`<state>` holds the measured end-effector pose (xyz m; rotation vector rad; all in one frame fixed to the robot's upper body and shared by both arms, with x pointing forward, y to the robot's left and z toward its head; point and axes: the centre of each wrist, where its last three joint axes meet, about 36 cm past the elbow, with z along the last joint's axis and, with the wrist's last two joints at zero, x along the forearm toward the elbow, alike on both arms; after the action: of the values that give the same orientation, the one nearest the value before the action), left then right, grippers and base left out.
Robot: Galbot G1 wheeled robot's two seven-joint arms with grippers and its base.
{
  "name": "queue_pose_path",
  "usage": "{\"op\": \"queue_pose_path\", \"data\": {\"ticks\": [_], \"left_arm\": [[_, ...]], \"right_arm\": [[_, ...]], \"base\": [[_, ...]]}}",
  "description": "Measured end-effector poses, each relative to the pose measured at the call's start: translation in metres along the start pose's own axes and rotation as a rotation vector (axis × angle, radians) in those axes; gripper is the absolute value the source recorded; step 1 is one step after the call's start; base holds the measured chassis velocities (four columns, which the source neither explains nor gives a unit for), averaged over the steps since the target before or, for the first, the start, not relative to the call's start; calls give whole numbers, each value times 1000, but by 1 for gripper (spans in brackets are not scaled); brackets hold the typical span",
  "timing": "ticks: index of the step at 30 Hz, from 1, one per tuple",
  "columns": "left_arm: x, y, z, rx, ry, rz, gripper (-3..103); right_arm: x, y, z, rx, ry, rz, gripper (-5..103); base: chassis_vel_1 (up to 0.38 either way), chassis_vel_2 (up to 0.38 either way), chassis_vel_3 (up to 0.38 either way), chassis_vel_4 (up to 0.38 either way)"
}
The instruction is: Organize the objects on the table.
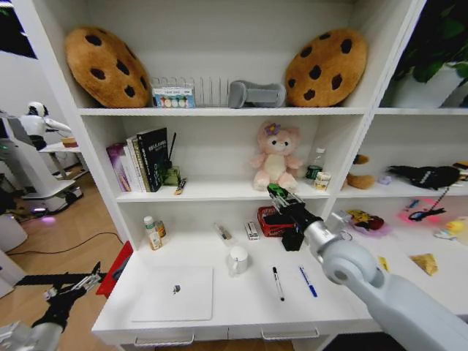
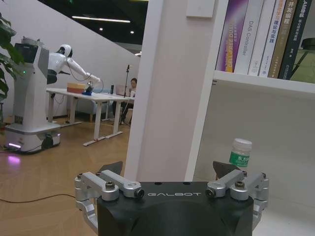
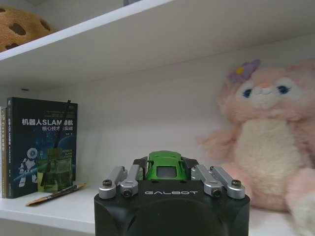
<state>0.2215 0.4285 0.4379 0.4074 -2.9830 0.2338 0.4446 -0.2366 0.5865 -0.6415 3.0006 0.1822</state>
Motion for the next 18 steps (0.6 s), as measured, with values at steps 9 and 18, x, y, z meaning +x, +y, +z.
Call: {"op": "queue_pose_path", "data": {"ticks": [9,18], "left_arm": [[0,0,0,0,0,1,100],[0,0,0,0,0,0,100]], "right_arm": [[-86,22,27,-34,92,-13,37],[-154,37,20,-16,127,25,37]], "base": [[0,0,0,0],[0,0,0,0]]}}
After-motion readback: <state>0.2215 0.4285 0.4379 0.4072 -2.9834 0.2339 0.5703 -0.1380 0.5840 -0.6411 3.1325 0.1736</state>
